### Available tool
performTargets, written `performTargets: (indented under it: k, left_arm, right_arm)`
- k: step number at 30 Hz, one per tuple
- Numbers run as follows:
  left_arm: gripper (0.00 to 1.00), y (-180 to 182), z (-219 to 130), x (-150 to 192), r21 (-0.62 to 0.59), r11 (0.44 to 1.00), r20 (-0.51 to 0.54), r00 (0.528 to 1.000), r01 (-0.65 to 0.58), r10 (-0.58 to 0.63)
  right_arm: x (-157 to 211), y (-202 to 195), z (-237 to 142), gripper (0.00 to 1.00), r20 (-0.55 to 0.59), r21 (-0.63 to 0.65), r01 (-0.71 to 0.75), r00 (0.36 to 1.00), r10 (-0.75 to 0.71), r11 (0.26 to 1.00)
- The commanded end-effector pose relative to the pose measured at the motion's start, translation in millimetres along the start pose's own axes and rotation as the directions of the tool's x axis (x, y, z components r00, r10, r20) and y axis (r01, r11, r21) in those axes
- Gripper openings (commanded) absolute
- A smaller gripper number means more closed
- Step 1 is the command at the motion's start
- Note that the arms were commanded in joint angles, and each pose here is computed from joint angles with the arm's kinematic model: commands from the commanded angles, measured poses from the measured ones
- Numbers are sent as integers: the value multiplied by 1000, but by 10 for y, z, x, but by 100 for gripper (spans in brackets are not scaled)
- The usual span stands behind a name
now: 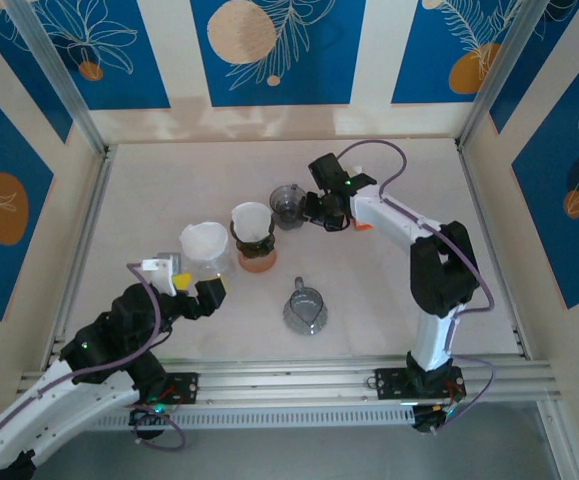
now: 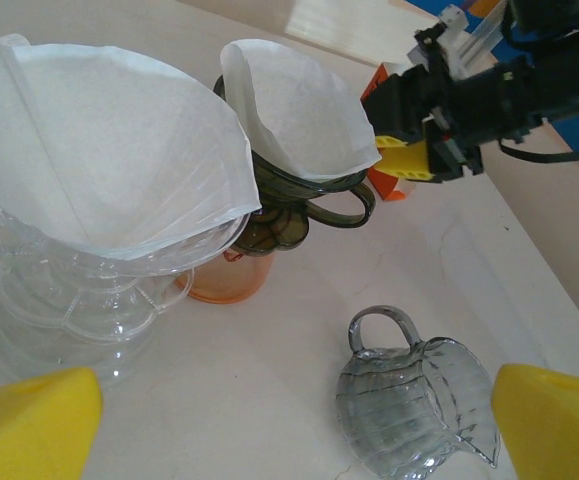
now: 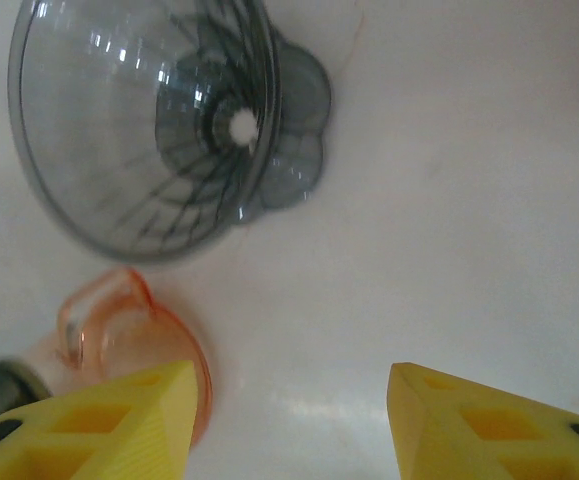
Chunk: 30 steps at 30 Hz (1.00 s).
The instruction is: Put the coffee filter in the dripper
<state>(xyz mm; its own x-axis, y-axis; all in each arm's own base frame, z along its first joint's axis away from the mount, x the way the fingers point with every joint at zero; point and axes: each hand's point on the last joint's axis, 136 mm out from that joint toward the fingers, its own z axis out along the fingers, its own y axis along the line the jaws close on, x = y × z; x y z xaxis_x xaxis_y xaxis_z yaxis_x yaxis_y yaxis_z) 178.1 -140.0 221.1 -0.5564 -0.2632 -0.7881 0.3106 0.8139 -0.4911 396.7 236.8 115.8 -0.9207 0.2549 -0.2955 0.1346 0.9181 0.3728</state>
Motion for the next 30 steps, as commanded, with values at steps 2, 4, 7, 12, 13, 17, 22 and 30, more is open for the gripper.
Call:
performTargets:
  k: [2,4,7,12,13,17,22,30]
  left_arm:
    - [100,-20,-31,-32,17,1000,21,1000,11,-11]
    - [100,-21,-32,-38,18,1000,25,1000,10,-10]
    - [100,-15,-33,-36,16,1000,25,1000,8,-8]
    - [100,6,-41,-23,9,1000,23,1000,6,-6]
    - [100,10,-44,-19,8,1000,22,1000,6,-6]
    - [100,28,-60,-19,5,1000,28,1000,6,-7]
    - [100,40,-57,-15,2,1000,32,999,9,-9]
    - [100,20,-38,-13,7,1000,26,1000,10,-10]
  right_arm:
    - [-229,109,109,54,16,-36,-54,998,55,998]
    - [-262,104,198,54,3,-30,-75,997,75,997]
    - [-311,113,312,54,-5,-40,-96,995,96,995]
    - [-368,118,444,50,-26,-49,-136,990,135,989]
    - [-368,104,464,46,-30,-46,-142,990,141,989]
    - [-336,62,499,29,-36,-28,-149,988,148,988]
    - [-274,-19,488,14,-35,-9,-160,987,160,987]
    - [-266,-193,279,0,19,-1,-182,983,182,983]
